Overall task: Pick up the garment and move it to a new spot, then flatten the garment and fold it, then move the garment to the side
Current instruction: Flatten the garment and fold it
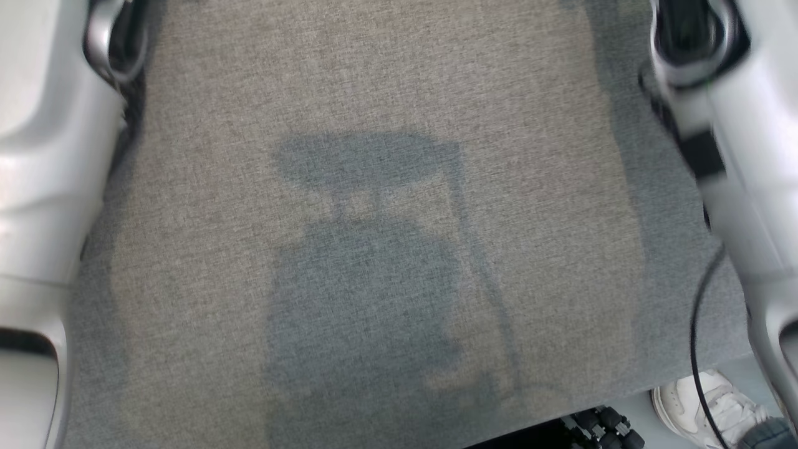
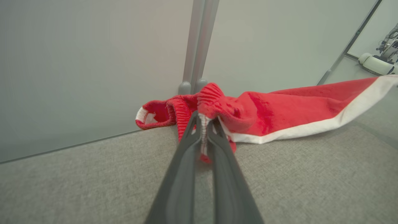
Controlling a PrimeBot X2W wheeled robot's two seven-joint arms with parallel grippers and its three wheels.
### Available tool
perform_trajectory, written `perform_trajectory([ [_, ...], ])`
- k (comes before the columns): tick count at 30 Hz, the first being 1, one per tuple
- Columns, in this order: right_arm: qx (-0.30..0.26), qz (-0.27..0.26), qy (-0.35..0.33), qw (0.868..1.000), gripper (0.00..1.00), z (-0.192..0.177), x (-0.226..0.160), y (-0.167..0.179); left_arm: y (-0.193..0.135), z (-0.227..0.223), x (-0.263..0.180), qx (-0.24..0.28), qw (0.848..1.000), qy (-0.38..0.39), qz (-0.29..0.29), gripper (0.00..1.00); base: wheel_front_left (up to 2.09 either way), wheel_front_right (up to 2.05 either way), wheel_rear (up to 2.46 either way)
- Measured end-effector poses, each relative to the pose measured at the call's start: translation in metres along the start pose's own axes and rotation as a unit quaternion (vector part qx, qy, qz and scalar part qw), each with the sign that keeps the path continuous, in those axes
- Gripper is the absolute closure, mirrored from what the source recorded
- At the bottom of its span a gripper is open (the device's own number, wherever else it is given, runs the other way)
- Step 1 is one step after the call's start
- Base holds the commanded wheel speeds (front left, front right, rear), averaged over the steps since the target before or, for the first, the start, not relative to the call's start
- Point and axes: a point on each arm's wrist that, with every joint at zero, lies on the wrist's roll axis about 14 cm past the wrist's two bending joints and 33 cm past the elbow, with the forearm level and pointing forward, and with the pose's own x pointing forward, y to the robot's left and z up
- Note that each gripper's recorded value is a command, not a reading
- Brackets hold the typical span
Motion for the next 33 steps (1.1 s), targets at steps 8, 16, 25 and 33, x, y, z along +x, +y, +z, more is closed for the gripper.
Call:
perform_trajectory([
  [8, 0.033, -0.033, 0.041, 0.998, 1.0, 0.001, -0.127, -0.027, -0.039, -0.018, -0.076, -0.102, 0.995, 0.004, -0.025, 1.0, 0.0, 0.0, 0.0],
  [16, 0.035, -0.045, 0.062, 0.996, 1.0, 0.026, -0.234, -0.011, -0.08, -0.028, -0.193, -0.207, 0.977, 0.039, 0.044, 1.0, 0.0, 0.0, 0.0],
  [25, 0.06, -0.094, 0.064, 0.992, 1.0, 0.047, -0.341, 0.002, -0.13, -0.03, -0.295, -0.284, 0.948, 0.098, 0.11, 1.0, 0.0, 0.0, 0.0],
  [33, 0.052, -0.038, 0.008, 0.998, 1.0, 0.079, -0.287, 0.017, -0.123, 0.0, -0.273, -0.258, 0.955, 0.108, 0.099, 1.0, 0.0, 0.0, 0.0],
])
